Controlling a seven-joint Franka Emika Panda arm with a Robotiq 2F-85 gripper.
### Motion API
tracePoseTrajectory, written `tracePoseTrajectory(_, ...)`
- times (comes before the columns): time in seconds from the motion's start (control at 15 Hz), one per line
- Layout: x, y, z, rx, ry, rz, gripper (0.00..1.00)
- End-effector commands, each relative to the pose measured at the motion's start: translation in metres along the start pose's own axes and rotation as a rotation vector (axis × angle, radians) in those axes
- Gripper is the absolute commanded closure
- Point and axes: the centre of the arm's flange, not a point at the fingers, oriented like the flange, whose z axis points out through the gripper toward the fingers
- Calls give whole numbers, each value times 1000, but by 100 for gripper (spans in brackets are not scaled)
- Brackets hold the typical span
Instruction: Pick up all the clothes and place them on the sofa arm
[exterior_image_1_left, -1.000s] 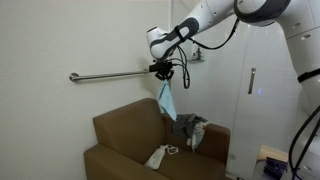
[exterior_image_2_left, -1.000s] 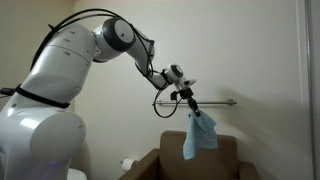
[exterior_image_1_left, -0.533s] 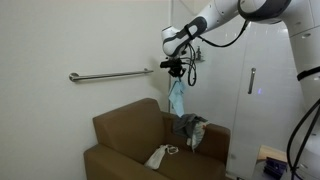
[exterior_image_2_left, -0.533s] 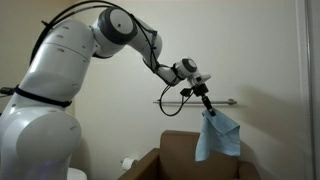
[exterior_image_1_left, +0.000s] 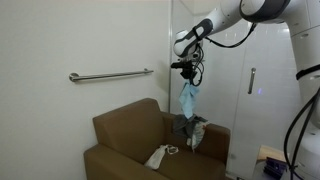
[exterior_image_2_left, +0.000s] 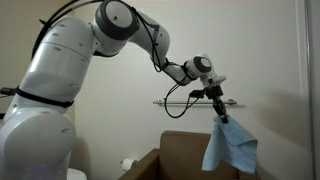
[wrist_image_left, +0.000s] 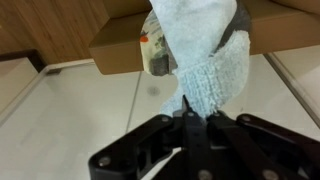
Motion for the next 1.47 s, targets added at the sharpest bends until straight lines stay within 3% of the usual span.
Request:
tracePoseTrajectory(0.0, 9, 28, 6, 3, -43, 124, 99)
tracePoseTrajectory(0.07, 11, 32, 9, 23, -41, 127, 99)
tracePoseTrajectory(0.13, 13, 9, 10, -14, -9, 75, 96)
tracePoseTrajectory(0.47, 11, 16, 10, -17, -15, 87, 99)
tracePoseTrajectory(0.93, 26, 10, 20, -48, -17, 217, 99)
tracePoseTrajectory(1.4, 70, 14, 31, -131, -46, 382, 99)
